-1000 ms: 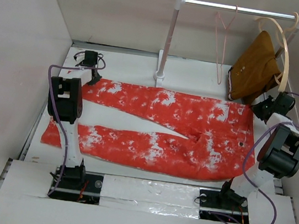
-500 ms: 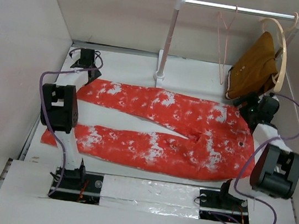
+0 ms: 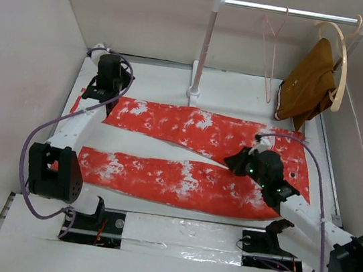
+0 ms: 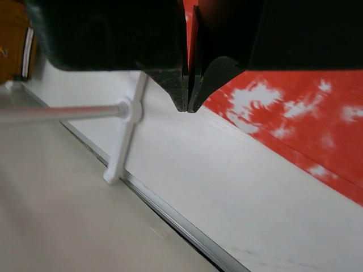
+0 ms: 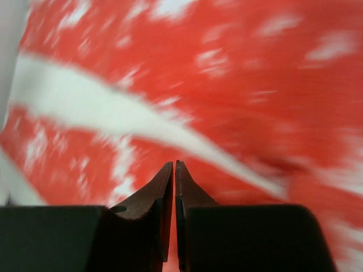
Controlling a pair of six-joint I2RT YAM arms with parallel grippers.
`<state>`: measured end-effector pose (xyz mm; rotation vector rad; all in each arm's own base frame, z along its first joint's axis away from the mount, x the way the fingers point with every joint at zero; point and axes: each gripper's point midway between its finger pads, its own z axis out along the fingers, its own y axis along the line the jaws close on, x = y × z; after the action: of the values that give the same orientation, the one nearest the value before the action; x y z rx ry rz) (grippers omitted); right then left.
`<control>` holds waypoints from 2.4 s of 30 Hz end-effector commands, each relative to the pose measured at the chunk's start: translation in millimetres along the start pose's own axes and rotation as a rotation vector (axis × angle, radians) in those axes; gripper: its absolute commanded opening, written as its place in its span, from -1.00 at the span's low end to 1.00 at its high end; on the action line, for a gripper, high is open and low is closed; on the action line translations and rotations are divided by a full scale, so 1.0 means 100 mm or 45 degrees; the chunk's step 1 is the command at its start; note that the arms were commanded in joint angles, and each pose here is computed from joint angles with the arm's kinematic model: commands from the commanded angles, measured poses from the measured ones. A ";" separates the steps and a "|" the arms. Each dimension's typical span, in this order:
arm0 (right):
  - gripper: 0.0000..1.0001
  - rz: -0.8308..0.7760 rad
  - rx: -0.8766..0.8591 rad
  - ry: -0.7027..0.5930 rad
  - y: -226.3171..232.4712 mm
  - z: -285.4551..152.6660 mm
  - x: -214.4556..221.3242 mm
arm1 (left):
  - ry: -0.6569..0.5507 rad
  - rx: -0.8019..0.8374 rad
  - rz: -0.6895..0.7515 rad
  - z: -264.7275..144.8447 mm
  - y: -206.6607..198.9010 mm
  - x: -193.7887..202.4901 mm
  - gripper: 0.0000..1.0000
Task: Place the trousers on the hanger
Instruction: Flatten out the trousers at the center of the board, then fold the trousers at the center of the board.
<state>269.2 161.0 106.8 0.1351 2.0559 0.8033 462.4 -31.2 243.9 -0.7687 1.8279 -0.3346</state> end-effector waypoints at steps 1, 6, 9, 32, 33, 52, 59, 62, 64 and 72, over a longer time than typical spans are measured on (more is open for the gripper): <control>-0.84 -0.269 -0.358 0.056 0.98 -0.08 0.21 | 0.001 0.150 -0.018 -0.24 -0.34 0.11 -1.00; -0.85 -0.567 -0.415 0.272 1.59 0.14 0.94 | -0.045 0.242 -0.038 -0.51 -0.43 0.07 -1.00; -0.83 -0.670 -0.503 0.351 2.03 0.28 1.20 | -0.022 0.146 -0.010 -0.53 -0.21 0.17 -1.00; -0.86 -0.637 -0.095 0.466 1.44 1.62 1.55 | 0.329 -0.049 -0.106 -1.17 1.31 1.75 -1.00; -0.86 -0.628 -0.079 0.450 1.42 1.69 1.45 | 0.336 -0.058 -0.106 -1.16 1.33 1.78 -1.00; -0.43 -0.701 -0.501 0.444 2.23 0.90 1.31 | -0.093 -0.396 -0.267 -1.16 1.66 0.87 -0.49; 0.12 -0.723 -0.675 0.347 2.34 0.29 1.10 | -0.102 -0.524 -0.416 -1.10 2.21 0.80 -0.09; 0.18 -0.729 -0.684 0.301 2.22 0.12 1.03 | -0.071 -0.627 -0.480 -1.07 2.46 0.78 -0.09; 0.19 -0.728 -0.666 0.271 2.16 0.04 0.97 | -0.023 -0.712 -0.496 -1.05 2.67 0.82 -0.09; 0.18 -0.711 -0.721 0.214 2.11 -0.13 0.89 | -0.014 -0.933 -0.616 -1.00 3.15 0.80 -0.09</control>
<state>159.0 349.8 144.7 -0.8244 1.9076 0.9731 232.3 123.5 30.8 -1.7221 1.7945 0.0703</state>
